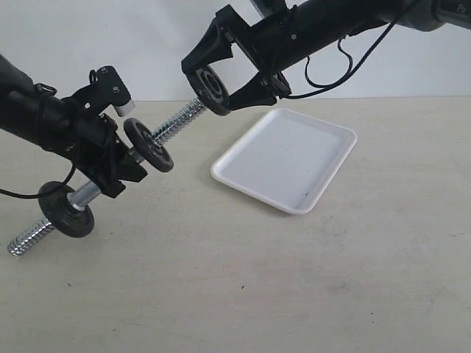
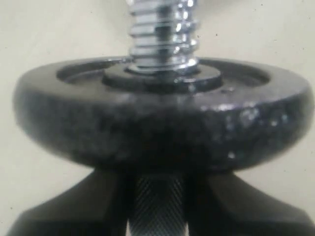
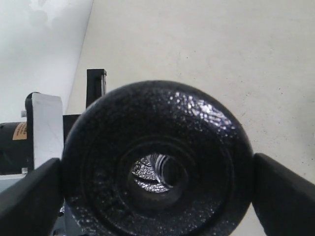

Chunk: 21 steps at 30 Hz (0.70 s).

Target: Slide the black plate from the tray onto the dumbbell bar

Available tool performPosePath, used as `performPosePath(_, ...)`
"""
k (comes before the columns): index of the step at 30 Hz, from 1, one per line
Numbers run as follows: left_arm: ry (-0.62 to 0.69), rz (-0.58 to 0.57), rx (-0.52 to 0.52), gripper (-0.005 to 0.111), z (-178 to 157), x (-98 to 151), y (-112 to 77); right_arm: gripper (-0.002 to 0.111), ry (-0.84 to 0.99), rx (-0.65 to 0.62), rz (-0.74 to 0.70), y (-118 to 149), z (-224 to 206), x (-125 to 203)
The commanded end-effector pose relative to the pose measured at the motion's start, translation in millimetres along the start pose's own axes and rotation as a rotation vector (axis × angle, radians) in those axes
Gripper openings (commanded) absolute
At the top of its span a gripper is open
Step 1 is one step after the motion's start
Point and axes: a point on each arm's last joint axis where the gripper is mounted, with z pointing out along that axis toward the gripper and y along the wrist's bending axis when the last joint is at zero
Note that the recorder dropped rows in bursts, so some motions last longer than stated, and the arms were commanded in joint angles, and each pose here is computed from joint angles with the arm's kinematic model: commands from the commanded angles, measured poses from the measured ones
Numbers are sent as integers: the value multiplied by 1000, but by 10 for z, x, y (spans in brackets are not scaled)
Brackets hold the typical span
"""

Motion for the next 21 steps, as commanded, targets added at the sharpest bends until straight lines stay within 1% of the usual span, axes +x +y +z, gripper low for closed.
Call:
performPosePath(1, -143, 0, -118, 4, -315, -362, 10, 0, -37, -45, -22, 177, -108, -42)
performPosePath(3, -147, 4, -125, 4, -338, -372, 10, 0, -37, -46, -15, 178, -109, -42)
performPosePath(8, -147, 5, -125, 4, -337, -372, 10, 0, 12, -38, 63, 29, -28, 123)
performPosePath(10, -147, 5, -127, 4, -338, -372, 12, 0, 9, -46, 69, 33, -26, 123)
performPosePath(13, -146, 7, -127, 4, -337, -371, 12, 0, -10, -62, 41, 143, -92, 110)
performPosePath(17, -146, 7, -127, 4, -337, -371, 12, 0, -40, -64, -13, 368, -252, 102)
performPosePath(21, -146, 1, -123, 4, -337, -371, 9, 0, -46, -59, -34, 430, -297, 106)
